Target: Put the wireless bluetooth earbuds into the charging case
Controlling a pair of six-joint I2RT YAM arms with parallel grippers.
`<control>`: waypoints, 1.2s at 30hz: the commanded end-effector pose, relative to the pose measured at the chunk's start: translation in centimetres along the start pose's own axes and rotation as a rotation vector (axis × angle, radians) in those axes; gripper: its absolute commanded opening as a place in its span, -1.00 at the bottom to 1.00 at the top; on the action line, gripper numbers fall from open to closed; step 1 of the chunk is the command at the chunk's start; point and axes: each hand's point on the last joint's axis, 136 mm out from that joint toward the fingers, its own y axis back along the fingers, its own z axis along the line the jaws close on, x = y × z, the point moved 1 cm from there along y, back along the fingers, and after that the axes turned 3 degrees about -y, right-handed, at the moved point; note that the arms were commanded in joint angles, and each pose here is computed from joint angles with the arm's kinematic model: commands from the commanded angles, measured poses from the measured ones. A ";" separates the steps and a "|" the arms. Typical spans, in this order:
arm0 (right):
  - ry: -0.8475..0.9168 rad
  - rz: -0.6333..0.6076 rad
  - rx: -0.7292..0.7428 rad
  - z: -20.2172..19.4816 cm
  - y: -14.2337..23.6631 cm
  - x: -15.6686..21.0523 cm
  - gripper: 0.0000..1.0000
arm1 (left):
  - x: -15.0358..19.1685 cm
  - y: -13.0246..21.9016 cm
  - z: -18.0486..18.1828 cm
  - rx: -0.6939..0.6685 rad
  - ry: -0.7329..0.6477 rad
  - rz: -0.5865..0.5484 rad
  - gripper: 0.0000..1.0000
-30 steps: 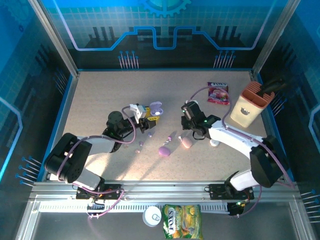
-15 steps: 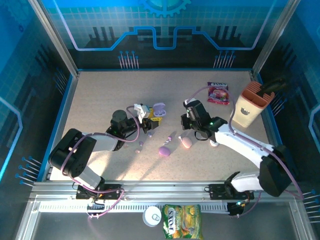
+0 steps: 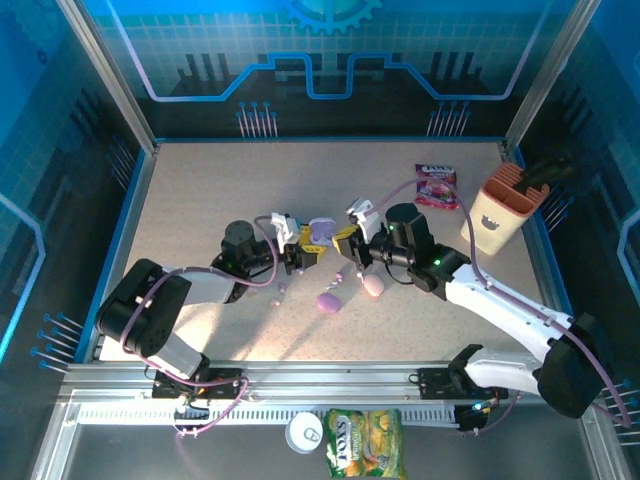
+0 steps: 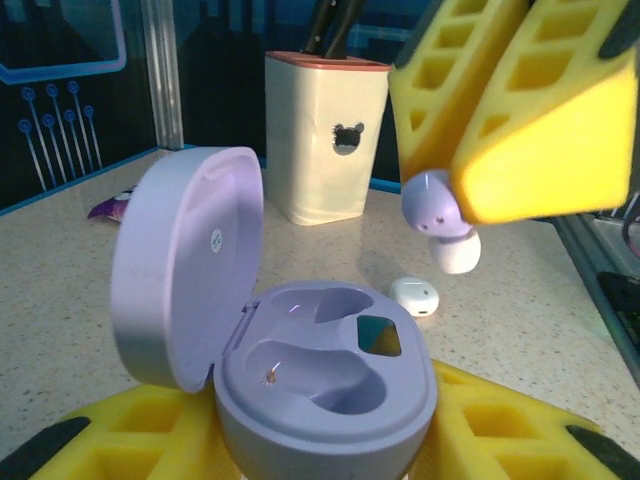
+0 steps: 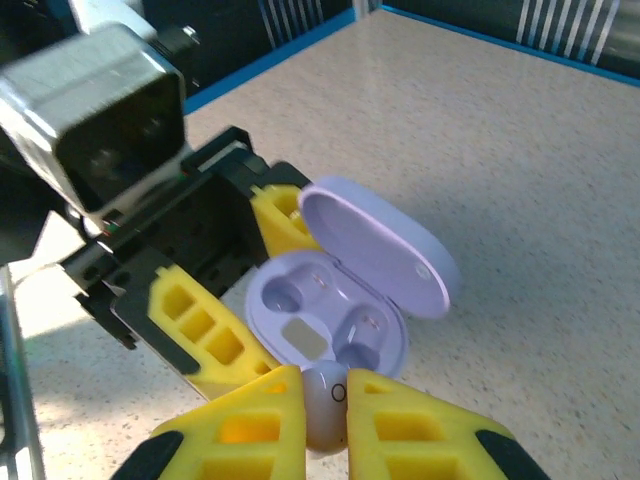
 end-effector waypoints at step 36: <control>-0.019 -0.132 -0.061 0.7 1.6 -1.1 0.09 | -1.5 1.5 -1.5 0.032 -0.056 -0.036 -0.17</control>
